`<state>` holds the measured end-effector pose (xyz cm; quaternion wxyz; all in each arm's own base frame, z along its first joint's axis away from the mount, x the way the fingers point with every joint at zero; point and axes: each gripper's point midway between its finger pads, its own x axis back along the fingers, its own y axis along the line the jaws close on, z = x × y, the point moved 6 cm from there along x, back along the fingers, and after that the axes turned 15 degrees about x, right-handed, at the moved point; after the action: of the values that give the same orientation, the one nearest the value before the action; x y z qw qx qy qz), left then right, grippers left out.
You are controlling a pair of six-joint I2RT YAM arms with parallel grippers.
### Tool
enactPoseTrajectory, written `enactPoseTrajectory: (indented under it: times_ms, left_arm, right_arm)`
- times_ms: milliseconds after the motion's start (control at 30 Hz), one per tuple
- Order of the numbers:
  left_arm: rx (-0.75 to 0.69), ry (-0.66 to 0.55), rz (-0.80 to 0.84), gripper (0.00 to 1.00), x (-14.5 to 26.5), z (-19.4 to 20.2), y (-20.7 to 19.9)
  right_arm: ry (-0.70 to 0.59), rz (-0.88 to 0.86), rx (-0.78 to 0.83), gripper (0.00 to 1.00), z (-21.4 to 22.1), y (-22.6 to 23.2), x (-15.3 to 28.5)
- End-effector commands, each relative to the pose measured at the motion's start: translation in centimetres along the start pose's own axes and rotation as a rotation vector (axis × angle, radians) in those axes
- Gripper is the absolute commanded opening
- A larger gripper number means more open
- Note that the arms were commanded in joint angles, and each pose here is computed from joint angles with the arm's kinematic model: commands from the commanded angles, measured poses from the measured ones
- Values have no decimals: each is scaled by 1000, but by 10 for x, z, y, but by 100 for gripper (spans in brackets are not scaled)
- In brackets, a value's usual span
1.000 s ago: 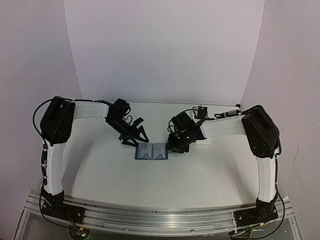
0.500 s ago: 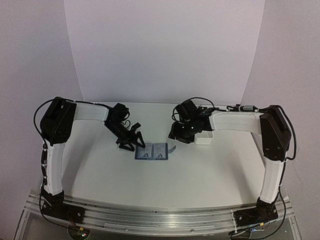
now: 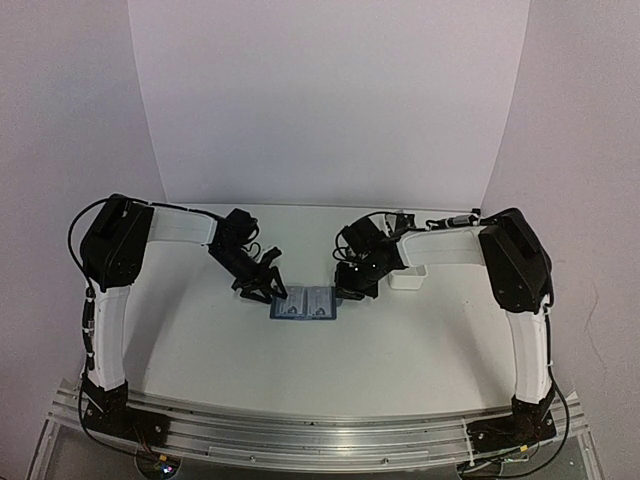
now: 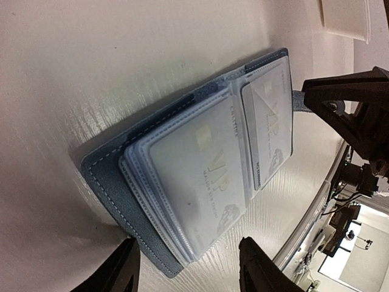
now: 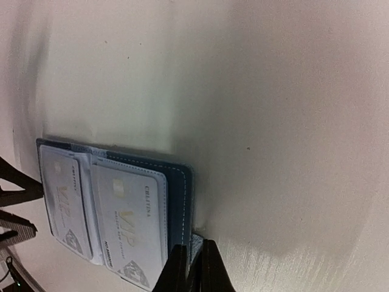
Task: Put the credit cards into the card holder
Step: Turn over the card slot in the card holder.
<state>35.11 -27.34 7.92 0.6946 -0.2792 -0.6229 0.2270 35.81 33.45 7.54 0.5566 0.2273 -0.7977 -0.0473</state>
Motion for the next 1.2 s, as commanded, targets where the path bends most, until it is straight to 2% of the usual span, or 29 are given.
enactPoseTrajectory:
  times_ms: [0, 33, 100, 233, 400, 467, 567, 667, 767, 833, 867, 933, 1067, 1167]
  left_arm:
    - [-113, -65, 10, 49, 21, -14, -22]
    - [-172, -84, 8, 46, 28, -18, -32]
    - [-242, -109, -4, 47, 36, -20, -44]
    - [-350, -125, -20, 64, 38, -15, -69]
    - [-299, -119, -80, 73, 31, -14, -56]
    - [-304, -119, -87, 76, 31, -13, -55]
    - [-339, -138, -99, 86, 37, -15, -60]
    - [-356, -156, -128, 90, 39, -18, -58]
    - [-356, -139, -98, 88, 36, -15, -57]
    - [-303, -91, -42, 82, 27, -8, -53]
    - [-257, -66, -11, 74, 26, -7, -50]
    - [-229, -76, 28, 72, 33, -10, -54]
    - [-321, -136, 113, 74, 51, -10, -77]
    - [-336, -131, 149, 69, 54, -7, -83]
  right_arm:
    - [11, -59, 12, 5, -3, 7, 5]
    - [9, -73, 9, 2, -3, 10, 9]
    - [12, -109, 2, 0, -3, 15, 15]
    - [-33, -205, -16, 0, -16, 33, 38]
    - [-124, -247, -5, 0, -36, 47, 69]
    - [-144, -267, 0, 0, -41, 51, 76]
    - [-174, -294, 8, 0, -46, 57, 87]
    - [-179, -296, 6, 0, -46, 57, 89]
    - [-163, -290, -6, 0, -40, 53, 81]
    - [-156, -294, -12, 0, -38, 52, 76]
    - [-158, -305, -9, 0, -40, 55, 77]
    - [-169, -309, -3, 0, -43, 57, 81]
    - [-168, -287, -7, 0, -38, 51, 79]
    - [-157, -288, -9, 0, -36, 51, 75]
